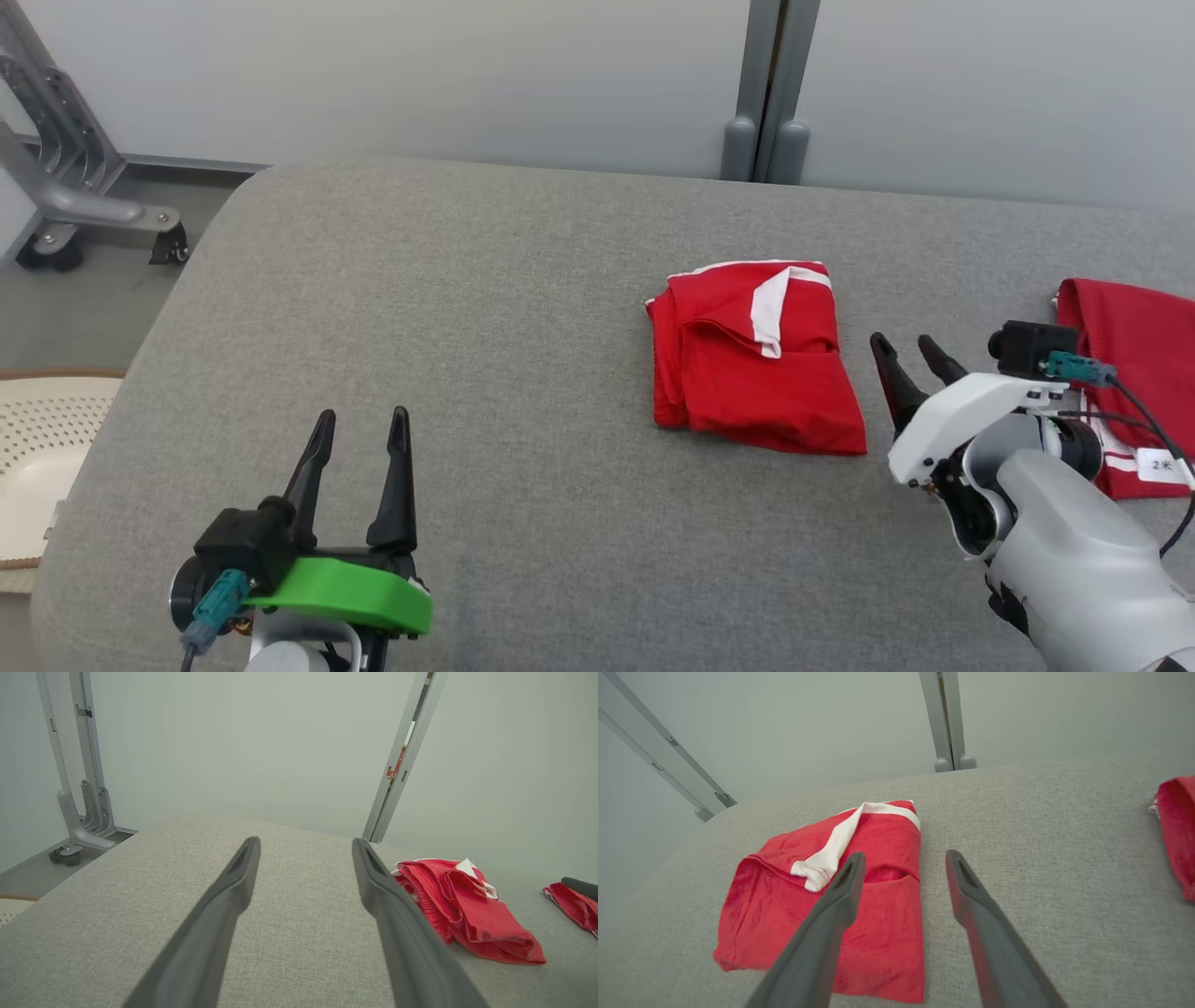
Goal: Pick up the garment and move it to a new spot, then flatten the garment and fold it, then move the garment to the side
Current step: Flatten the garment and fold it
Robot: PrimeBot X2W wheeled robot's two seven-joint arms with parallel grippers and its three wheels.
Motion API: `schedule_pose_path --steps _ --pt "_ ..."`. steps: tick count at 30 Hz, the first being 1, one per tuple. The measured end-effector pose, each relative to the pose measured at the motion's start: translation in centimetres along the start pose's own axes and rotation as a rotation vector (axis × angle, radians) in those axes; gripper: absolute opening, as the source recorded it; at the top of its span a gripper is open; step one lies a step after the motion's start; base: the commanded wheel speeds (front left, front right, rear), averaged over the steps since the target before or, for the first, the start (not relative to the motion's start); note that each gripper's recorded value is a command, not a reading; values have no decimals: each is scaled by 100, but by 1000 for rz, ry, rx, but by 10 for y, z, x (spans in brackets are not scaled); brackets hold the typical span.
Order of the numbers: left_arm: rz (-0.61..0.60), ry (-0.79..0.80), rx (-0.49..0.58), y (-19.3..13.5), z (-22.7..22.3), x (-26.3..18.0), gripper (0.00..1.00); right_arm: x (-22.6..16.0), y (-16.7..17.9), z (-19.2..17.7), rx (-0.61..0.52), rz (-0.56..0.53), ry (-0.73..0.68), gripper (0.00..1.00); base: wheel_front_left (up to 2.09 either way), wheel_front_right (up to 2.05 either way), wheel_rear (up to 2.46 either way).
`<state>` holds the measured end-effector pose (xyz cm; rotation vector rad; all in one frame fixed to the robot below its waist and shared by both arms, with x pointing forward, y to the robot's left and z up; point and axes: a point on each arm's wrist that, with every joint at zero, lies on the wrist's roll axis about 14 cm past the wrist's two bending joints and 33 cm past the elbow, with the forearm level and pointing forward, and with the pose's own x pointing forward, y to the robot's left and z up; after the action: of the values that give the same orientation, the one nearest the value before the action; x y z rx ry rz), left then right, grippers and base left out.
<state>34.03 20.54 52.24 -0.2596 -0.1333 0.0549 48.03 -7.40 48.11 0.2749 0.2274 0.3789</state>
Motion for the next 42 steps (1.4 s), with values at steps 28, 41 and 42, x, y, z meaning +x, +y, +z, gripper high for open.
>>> schedule_pose_path --steps 28,41,42 --pt "260 22 3 72 0 -29 100 107 64 -55 -139 165 306 0 0 0 0" --pt "345 39 11 87 -3 -36 100 145 136 -36 -139 337 184 0 0 0 0" --pt "342 40 11 86 -3 -36 100 144 140 -33 -140 347 171 0 0 0 0"
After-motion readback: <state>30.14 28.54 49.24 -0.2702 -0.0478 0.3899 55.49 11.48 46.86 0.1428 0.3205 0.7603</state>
